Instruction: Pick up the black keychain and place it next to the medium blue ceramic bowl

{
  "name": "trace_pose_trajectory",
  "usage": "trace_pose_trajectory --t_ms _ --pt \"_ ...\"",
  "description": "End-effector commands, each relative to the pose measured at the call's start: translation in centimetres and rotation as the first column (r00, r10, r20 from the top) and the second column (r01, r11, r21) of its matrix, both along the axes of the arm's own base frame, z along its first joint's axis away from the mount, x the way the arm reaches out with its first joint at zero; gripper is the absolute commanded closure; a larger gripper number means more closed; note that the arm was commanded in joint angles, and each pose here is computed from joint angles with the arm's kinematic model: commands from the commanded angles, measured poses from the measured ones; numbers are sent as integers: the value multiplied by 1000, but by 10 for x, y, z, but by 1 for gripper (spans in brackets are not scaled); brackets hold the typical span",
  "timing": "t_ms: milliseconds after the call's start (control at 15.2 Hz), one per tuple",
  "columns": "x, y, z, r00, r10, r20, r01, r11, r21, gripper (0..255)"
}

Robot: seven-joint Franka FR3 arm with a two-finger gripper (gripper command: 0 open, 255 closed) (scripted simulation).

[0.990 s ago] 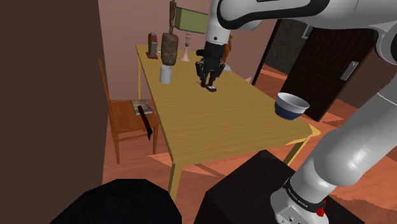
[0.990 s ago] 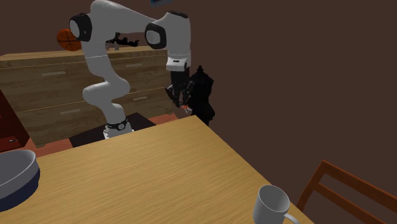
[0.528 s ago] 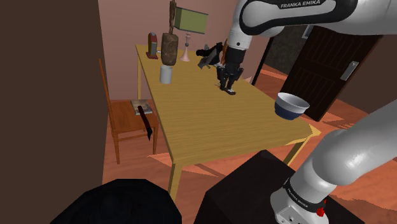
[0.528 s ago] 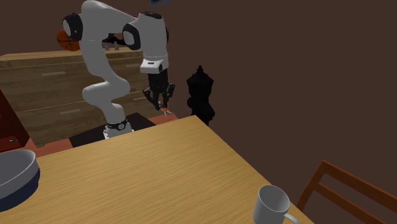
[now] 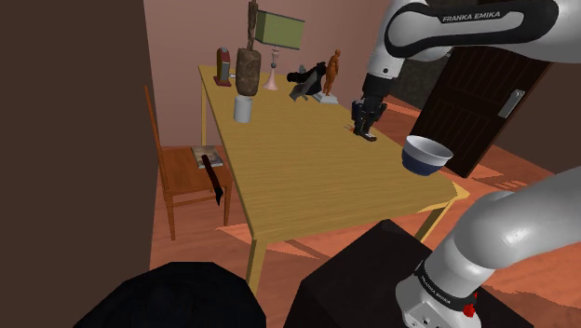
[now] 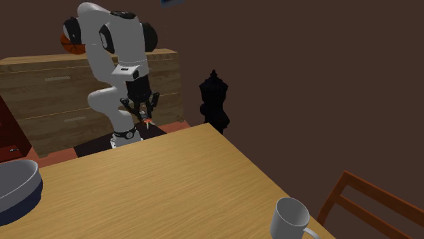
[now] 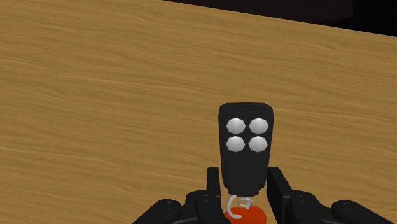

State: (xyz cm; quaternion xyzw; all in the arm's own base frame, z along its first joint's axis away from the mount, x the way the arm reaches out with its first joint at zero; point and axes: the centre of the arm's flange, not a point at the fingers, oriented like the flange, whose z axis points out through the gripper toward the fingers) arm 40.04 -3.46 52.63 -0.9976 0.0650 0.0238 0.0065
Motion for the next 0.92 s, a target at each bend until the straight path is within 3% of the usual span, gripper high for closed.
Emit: trace_pose_trajectory --t_ms 0,858 --pt "-14 -22 0 1000 2 0 -2 1000 1 255" --pt "-100 -171 0 1000 2 0 -2 1000 1 255"
